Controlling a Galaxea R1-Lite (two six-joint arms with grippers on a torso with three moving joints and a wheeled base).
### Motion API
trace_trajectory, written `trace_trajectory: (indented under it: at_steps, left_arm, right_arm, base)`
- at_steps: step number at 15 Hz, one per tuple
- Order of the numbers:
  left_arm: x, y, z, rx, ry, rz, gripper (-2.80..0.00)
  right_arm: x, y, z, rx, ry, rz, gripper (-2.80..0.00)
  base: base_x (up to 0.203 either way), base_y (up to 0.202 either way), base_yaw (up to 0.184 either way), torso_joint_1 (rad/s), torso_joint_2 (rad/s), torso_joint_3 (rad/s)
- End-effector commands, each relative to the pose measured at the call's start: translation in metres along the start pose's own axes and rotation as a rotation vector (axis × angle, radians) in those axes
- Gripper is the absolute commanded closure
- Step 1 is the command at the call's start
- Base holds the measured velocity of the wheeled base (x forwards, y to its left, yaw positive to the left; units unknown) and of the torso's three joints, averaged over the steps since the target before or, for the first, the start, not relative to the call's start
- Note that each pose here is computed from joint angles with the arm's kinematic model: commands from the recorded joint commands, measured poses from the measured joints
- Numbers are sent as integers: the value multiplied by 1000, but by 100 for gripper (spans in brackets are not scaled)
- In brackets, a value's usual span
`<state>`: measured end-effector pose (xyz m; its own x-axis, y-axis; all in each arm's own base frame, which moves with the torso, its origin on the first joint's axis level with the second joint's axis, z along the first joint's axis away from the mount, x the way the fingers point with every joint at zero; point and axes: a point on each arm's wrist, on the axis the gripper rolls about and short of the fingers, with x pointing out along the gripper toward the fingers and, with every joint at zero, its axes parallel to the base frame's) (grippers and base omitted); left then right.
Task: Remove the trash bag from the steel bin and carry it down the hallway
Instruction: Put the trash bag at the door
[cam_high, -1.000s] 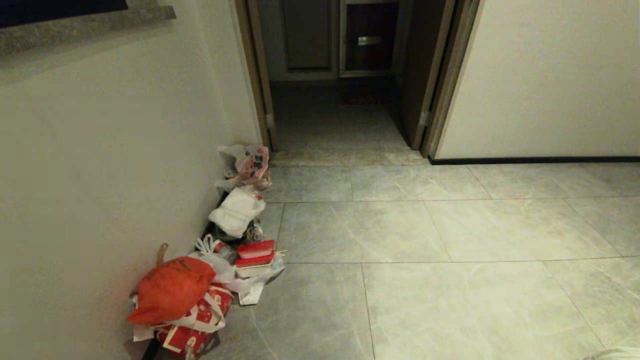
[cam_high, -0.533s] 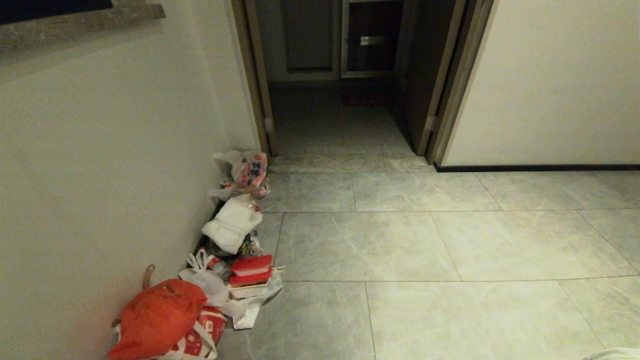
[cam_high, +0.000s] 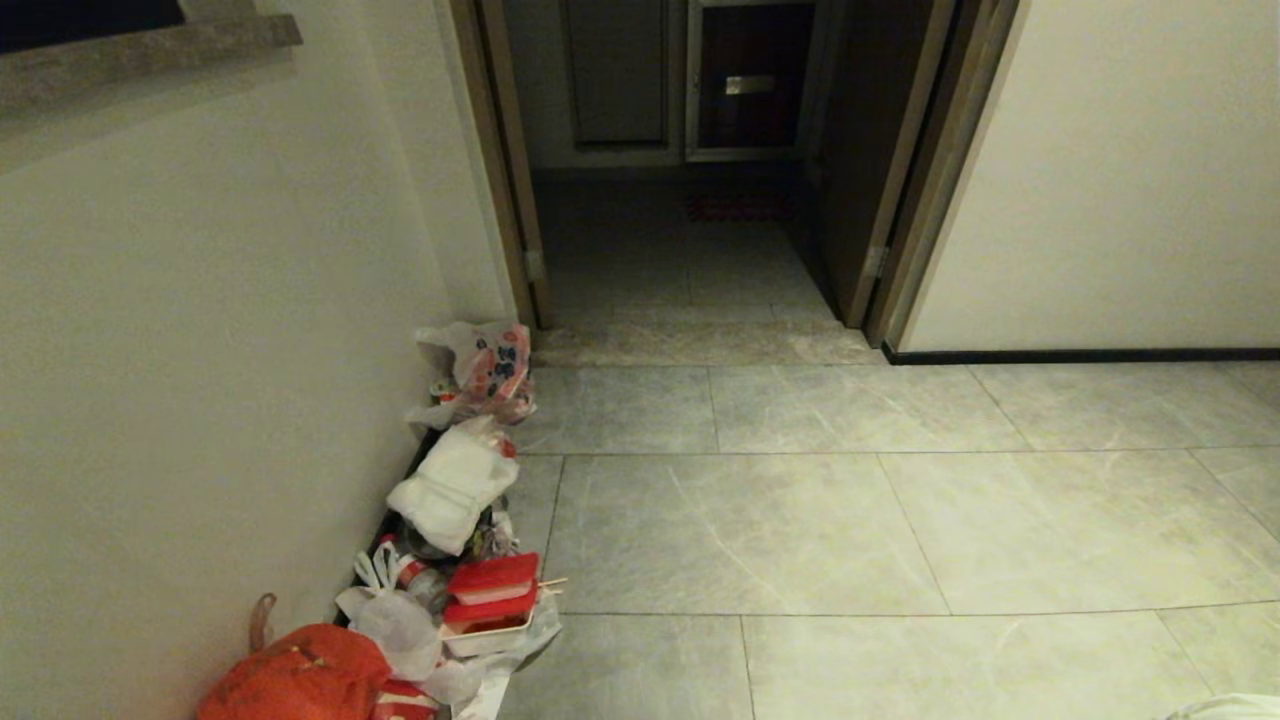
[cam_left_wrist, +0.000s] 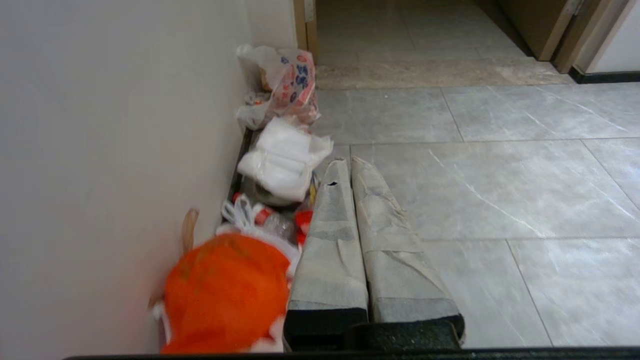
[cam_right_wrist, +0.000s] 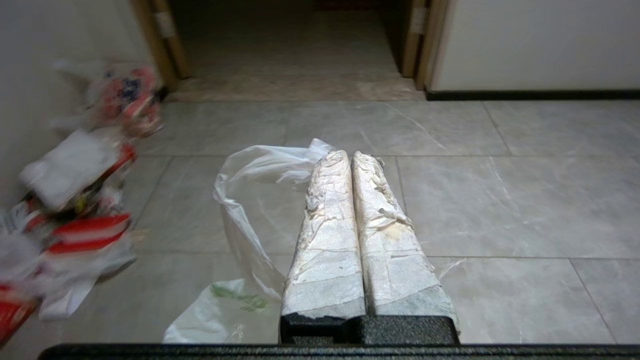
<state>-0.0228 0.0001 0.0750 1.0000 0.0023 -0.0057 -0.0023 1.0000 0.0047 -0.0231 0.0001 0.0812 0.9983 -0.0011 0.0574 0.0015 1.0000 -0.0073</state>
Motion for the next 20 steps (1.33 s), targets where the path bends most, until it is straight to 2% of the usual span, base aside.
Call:
trace_trajectory:
  at_steps: [1, 15, 20]
  left_arm:
    - [0, 0, 0, 0, 2, 1, 0]
    - [0, 0, 0, 0, 0, 0, 0]
    - [0, 0, 0, 0, 1, 1, 0]
  right_arm:
    - [2, 0, -7, 0, 24, 1, 0]
    - [2, 0, -7, 0, 24, 1, 0]
    - [2, 0, -7, -2, 24, 1, 0]
  base:
    - [197, 0, -2, 7, 7, 7]
    - [192, 0, 2, 2, 4, 1]
    - [13, 0, 1, 0, 0, 0]
